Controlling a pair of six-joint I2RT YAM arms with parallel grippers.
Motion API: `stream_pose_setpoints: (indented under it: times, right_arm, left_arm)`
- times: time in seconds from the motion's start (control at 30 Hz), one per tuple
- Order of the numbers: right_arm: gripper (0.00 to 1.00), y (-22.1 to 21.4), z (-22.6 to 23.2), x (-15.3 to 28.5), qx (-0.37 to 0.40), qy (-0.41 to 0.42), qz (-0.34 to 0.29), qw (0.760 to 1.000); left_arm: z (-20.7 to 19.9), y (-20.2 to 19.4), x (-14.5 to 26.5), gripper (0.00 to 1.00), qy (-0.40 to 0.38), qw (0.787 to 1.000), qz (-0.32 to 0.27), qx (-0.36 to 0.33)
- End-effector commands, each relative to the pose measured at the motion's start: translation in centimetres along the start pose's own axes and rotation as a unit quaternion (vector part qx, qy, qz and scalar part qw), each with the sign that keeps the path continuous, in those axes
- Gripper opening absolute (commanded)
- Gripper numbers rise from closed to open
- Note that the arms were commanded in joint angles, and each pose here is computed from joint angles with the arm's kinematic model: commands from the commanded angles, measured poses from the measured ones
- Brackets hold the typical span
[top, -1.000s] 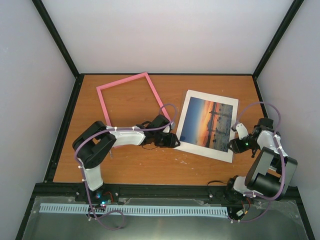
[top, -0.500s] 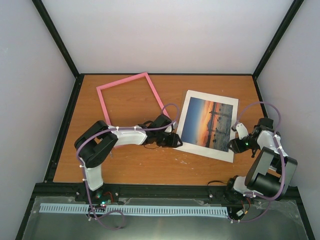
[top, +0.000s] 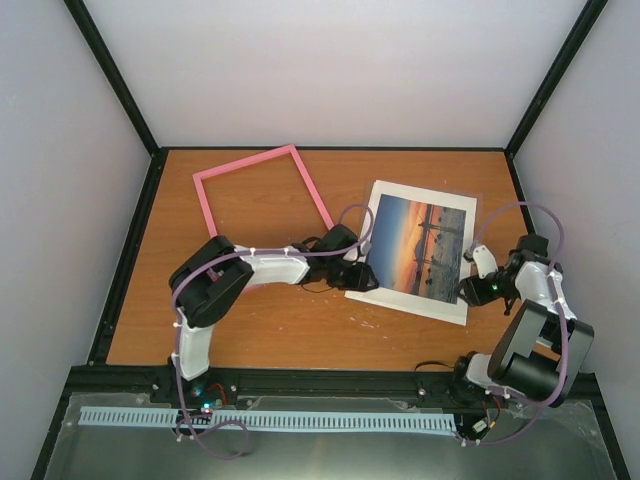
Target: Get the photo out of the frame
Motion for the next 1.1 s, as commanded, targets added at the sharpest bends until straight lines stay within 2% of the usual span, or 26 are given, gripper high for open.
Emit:
stream_pose_setpoints:
  times: [0.0, 0.23, 0.37, 0.47, 0.57, 0.7, 0.87, 1.07]
  right_arm:
    - [0.59, 1.4, -0.3, 1.8, 0.016, -0.018, -0.022, 0.999]
    - [0.59, 2.2, -0.4, 2.5, 0.016, -0.009, -0.028, 0.999]
    - [0.59, 2.9, -0.7, 3.0, 0.018, -0.012, -0.040, 0.999]
    - [0.59, 3.1, -0.8, 2.8, 0.019, -0.011, -0.047, 0.999]
    - [0.59, 2.8, -1.1, 2.1, 0.016, -0.006, -0.044, 0.999]
    - [0.58, 2.2, -1.4, 0.9, 0.011, 0.000, -0.035, 0.999]
    - [0.58, 0.7, -2.0, -0.8, 0.008, -0.013, -0.011, 1.000]
    - [0.58, -1.0, -2.0, -2.6, -0.006, -0.005, 0.013, 1.000]
  left_arm:
    - [-4.0, -0.2, -1.8, 0.46, -0.034, 0.997, 0.015, -0.069]
    - [-7.4, -1.8, -5.2, 0.46, -0.024, 0.987, 0.056, -0.148]
    - [-9.3, -1.5, -2.0, 0.52, -0.033, 0.979, 0.026, -0.197]
    - [-8.9, -0.6, 0.5, 0.58, 0.005, 0.976, -0.013, -0.216]
    - [-6.3, 0.9, 2.4, 0.59, 0.063, 0.981, -0.041, -0.180]
    - [-2.9, 2.0, 4.0, 0.59, 0.082, 0.990, -0.049, -0.100]
    - [-2.4, 1.9, 3.7, 0.59, 0.064, 0.994, -0.039, -0.079]
    - [-0.3, 2.7, 2.5, 0.58, 0.111, 0.992, -0.044, -0.043]
Point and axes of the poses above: each gripper's point midway between its finger pads, its own x axis back along the fingers, its own z axis along the line the jaws close on, y = z × x, the point moved 2 cm from there along x, back along the fingers, and after that the axes turned 14 degrees about x, right-handed, at the moved point
